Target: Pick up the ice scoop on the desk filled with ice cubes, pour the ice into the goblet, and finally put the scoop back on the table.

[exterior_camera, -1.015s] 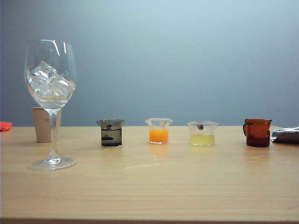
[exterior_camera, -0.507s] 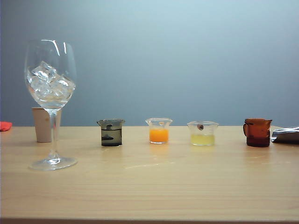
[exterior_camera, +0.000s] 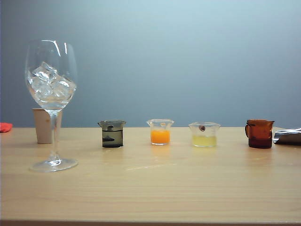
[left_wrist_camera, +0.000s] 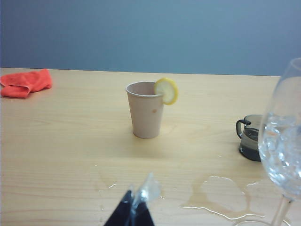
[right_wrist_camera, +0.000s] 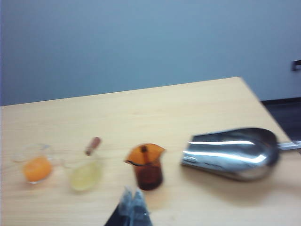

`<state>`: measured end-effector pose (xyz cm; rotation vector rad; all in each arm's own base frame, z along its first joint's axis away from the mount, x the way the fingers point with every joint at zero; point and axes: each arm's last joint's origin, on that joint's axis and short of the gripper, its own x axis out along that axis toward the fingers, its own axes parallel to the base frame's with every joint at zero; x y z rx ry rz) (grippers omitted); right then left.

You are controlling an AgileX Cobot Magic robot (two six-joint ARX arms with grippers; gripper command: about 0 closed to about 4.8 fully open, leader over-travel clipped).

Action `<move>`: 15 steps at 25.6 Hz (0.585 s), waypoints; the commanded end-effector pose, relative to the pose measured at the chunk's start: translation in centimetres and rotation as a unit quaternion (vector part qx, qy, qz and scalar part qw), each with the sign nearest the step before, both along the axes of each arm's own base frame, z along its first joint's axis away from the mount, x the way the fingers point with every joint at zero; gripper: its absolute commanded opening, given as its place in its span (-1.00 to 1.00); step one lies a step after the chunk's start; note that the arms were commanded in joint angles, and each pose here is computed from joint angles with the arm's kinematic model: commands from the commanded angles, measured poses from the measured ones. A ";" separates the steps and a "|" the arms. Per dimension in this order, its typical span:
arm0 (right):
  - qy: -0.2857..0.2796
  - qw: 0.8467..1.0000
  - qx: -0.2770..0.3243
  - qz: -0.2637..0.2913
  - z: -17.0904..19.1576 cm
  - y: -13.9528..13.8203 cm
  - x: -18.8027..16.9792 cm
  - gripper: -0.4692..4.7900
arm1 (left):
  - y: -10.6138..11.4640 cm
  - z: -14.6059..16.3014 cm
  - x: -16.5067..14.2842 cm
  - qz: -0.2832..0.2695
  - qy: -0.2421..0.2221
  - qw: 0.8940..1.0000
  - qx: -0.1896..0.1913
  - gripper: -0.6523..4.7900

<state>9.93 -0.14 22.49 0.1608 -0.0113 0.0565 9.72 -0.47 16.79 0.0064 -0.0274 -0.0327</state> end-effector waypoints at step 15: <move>-0.022 0.996 -0.084 -0.031 -4.4 0.2 -0.5 -0.84 | 0.0 0.2 0.0 0.001 -0.006 1.000 0.002 -0.74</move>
